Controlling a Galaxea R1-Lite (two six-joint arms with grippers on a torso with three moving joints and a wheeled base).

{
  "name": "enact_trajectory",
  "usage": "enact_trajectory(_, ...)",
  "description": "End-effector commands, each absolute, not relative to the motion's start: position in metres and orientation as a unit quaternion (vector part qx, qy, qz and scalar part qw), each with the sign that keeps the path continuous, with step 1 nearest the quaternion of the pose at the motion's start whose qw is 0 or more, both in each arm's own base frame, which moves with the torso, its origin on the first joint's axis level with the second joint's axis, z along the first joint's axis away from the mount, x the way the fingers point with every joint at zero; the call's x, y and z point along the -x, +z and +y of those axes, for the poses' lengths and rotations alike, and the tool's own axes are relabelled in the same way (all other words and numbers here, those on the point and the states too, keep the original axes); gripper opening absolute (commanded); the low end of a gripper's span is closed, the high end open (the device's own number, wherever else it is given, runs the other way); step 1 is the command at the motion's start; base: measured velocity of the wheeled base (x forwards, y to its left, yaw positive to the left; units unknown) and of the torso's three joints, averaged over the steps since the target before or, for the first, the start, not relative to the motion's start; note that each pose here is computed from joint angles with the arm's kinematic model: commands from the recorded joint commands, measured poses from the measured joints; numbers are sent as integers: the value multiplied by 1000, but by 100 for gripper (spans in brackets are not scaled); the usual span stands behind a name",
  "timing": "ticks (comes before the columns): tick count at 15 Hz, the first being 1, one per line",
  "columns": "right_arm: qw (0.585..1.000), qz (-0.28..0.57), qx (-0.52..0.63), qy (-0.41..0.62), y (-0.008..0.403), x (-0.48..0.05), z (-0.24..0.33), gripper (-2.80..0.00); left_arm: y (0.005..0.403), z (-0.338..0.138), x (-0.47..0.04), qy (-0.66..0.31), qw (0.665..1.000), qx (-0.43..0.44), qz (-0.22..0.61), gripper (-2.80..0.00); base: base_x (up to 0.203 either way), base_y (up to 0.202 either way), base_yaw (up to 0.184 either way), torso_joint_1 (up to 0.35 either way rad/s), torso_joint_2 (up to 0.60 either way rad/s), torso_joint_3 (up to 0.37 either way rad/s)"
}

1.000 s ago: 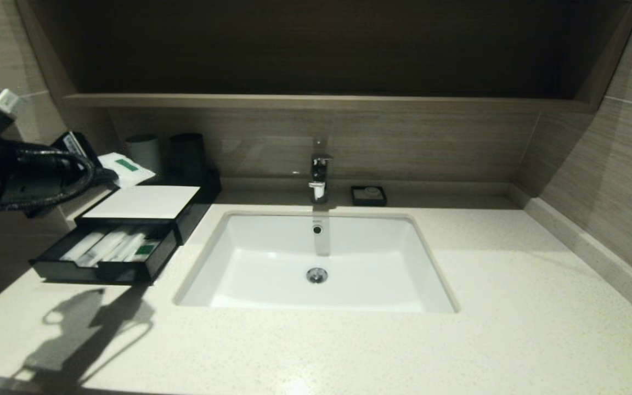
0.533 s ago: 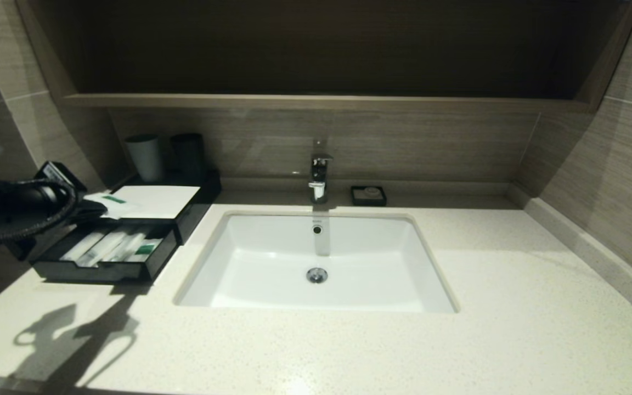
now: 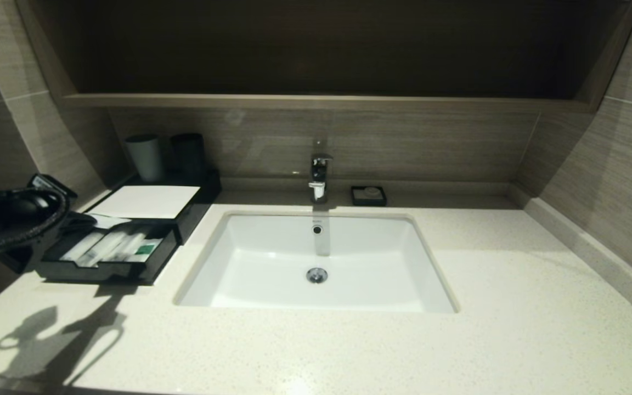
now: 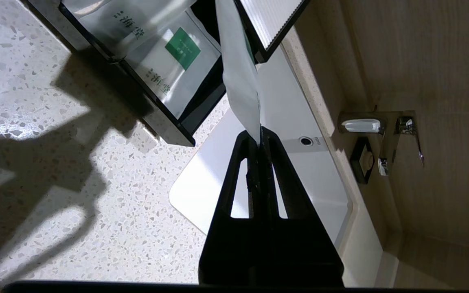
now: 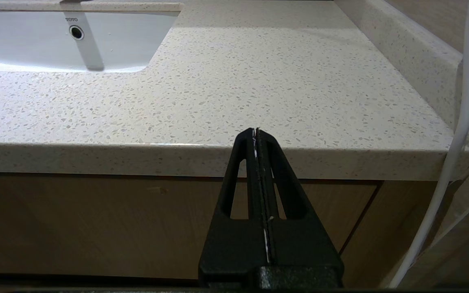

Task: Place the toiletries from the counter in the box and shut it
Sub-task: Place the bathroom toiletry into the drawer

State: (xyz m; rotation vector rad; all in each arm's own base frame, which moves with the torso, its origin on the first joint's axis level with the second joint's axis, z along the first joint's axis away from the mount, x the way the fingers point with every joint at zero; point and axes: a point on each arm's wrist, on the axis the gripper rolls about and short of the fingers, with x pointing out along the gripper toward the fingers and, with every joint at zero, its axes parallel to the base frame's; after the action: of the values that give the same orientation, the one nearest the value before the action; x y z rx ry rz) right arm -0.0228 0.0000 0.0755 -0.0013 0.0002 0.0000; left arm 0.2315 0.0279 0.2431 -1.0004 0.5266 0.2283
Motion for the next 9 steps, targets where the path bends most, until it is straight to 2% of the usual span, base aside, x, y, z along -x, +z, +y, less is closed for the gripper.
enact_trajectory(1, 1000, 0, 1, 0, 75, 23, 0, -280, 238, 31, -235, 120, 828, 483, 257, -280, 0, 0, 0, 0, 0, 0)
enact_trajectory(9, 1000, 0, 1, 0, 75, 23, 0, -280, 224, 39, -254, 145, 810, 497, 277, -280, 0, 0, 0, 0, 0, 0)
